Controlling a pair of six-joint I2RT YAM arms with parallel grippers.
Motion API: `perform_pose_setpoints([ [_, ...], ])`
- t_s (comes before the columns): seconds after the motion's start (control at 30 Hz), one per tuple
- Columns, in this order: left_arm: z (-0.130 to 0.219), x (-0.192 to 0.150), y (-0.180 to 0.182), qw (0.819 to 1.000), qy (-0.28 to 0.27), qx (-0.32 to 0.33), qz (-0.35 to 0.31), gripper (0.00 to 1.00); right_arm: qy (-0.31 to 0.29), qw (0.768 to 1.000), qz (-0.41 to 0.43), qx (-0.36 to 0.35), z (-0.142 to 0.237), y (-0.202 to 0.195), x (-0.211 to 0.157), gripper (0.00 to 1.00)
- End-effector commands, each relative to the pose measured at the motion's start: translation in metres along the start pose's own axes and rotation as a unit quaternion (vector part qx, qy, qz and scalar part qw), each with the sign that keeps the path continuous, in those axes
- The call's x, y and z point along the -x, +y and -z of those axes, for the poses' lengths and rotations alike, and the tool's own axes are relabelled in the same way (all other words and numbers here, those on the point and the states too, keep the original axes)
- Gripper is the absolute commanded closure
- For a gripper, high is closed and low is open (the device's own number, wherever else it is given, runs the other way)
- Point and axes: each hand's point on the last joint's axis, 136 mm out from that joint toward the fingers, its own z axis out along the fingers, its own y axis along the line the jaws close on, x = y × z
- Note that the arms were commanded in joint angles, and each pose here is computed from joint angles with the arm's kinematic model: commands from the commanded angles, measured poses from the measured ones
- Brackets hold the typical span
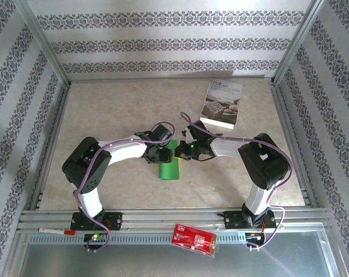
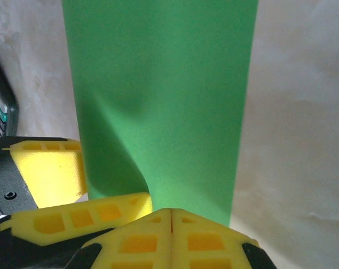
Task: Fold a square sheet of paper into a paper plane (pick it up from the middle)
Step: Hold the square sheet of paper at the center of the table.
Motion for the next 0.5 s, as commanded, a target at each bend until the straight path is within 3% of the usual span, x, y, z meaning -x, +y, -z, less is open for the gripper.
perform_pose_setpoints([
  [0.0, -0.0467, -0.0358, 0.0143, 0.998, 0.053, 0.02, -0.008, 0.43, 0.008, 1.0, -0.006, 0.008, -0.0072, 0.0026, -0.0032, 1.0],
  [0.47, -0.0475, -0.0364, 0.015, 0.998, 0.054, 0.021, -0.008, 0.43, 0.013, 1.0, -0.016, 0.001, -0.0123, -0.0038, -0.0051, 1.0],
])
